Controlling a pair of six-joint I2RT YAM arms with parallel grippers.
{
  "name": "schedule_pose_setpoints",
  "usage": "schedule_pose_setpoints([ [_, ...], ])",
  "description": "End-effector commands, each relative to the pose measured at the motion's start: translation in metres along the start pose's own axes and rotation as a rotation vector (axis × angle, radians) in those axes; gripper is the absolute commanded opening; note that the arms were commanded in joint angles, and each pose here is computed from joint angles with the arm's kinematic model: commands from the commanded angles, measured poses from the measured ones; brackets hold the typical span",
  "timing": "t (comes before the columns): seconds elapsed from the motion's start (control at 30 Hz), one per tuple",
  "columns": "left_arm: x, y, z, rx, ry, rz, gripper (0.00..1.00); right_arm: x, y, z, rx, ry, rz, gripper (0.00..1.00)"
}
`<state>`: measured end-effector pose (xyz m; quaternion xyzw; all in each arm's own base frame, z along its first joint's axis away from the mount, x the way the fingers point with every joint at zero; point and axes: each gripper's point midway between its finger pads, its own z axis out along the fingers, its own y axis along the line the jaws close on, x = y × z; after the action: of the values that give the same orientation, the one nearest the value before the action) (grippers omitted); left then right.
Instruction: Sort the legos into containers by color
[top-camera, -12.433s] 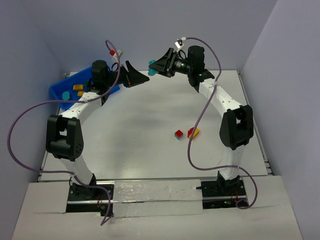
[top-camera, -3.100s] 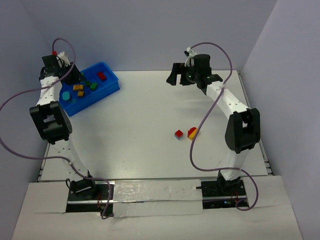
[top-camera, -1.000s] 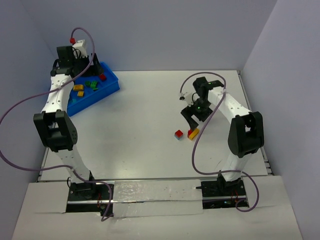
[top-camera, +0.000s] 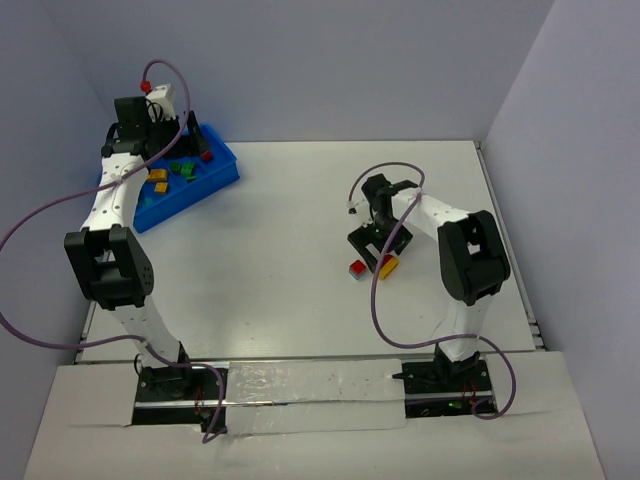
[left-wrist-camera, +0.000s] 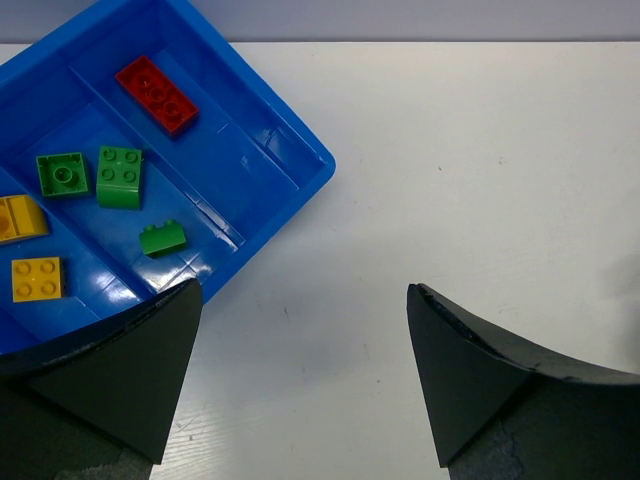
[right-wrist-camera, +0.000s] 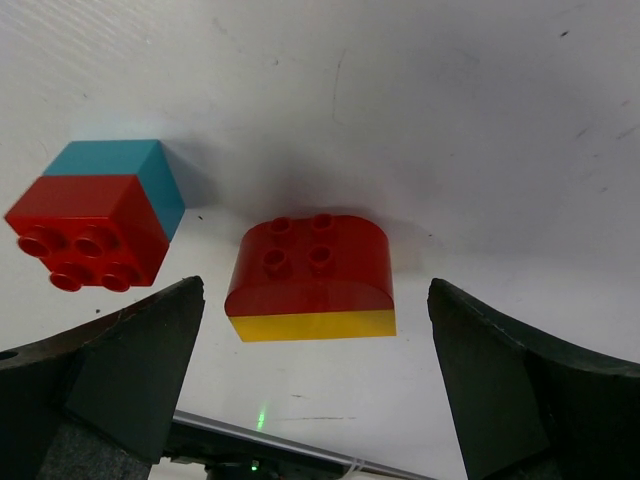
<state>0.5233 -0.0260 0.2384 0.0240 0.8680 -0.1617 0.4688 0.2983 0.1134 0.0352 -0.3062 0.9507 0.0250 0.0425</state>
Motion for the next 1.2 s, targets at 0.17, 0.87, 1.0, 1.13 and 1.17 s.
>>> schedule_pose_setpoints([
  [0.17, -0.022, -0.015, -0.014, 0.032, -0.065, 0.028, 0.93, 0.011, 0.002, 0.014, 0.005, 0.017, -0.022, 1.0],
  [0.87, -0.006, -0.038, -0.023, 0.159, -0.059, -0.075, 0.87, 0.002, 0.001, 0.01, 0.007, -0.132, -0.109, 0.73],
  [1.0, -0.014, -0.063, -0.034, 0.288, -0.096, -0.119, 0.82, -0.031, 0.002, -0.029, -0.019, -0.312, -0.158, 0.66],
  [1.13, -0.015, -0.095, -0.044, 0.424, -0.104, -0.187, 0.78, -0.098, 0.017, -0.111, -0.1, -0.635, -0.222, 0.6],
  [1.17, -0.015, -0.102, -0.045, 0.449, -0.096, -0.199, 0.78, -0.115, 0.019, -0.132, -0.106, -0.707, -0.22, 0.6],
])
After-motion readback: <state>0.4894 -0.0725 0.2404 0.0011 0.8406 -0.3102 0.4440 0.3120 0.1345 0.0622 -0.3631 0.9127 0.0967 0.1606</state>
